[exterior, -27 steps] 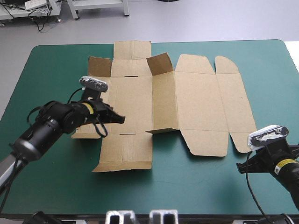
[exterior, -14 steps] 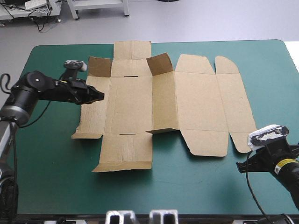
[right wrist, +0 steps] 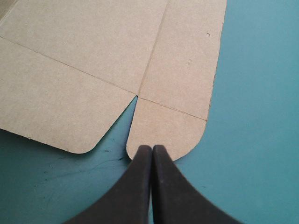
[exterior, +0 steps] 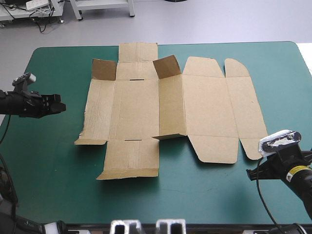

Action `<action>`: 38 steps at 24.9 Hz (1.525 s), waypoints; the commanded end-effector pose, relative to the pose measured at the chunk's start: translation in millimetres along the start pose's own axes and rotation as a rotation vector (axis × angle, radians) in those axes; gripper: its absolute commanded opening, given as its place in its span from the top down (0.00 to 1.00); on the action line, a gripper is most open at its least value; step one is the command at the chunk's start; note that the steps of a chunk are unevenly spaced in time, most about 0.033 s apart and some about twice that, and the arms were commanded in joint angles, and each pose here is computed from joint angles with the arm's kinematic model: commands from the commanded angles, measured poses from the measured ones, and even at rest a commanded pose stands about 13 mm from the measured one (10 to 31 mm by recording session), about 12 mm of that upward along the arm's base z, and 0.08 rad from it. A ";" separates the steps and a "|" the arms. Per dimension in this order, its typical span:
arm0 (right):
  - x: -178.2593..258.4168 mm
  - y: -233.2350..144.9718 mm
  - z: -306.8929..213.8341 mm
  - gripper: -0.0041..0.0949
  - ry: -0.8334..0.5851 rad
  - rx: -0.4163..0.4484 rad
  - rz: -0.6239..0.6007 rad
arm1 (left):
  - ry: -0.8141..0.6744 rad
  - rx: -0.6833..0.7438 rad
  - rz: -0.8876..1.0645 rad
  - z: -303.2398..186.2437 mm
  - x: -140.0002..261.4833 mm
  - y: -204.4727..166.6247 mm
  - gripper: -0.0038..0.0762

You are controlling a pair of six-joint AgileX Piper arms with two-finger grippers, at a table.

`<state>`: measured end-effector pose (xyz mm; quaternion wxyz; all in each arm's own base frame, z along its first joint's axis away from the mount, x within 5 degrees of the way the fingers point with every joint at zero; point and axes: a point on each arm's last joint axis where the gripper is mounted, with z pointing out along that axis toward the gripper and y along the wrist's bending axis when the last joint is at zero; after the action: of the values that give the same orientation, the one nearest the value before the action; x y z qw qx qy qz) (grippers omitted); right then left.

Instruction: Fold the box

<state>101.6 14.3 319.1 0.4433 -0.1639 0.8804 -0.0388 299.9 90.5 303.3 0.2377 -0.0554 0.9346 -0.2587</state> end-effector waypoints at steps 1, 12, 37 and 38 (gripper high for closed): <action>-11.9 -2.5 -3.0 0.98 -0.087 0.016 -0.009 | 0.056 0.101 -0.032 0.1 -1.9 -0.9 0.46; -11.7 -0.4 -3.0 0.98 -0.084 -0.008 0.012 | 0.216 0.164 -0.077 61.8 -2.4 27.7 0.31; -7.1 0.0 -2.7 0.98 -0.034 -0.012 0.012 | 0.344 0.459 0.106 163.0 7.4 -28.1 0.96; -7.1 0.0 -2.7 0.98 -0.034 -0.012 0.012 | 0.309 0.480 0.128 158.6 4.0 -33.1 0.96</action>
<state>99.2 15.7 316.3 0.4271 -0.1608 0.8895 -0.0253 372.6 5.3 173.2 0.0784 0.0633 0.9064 -0.4101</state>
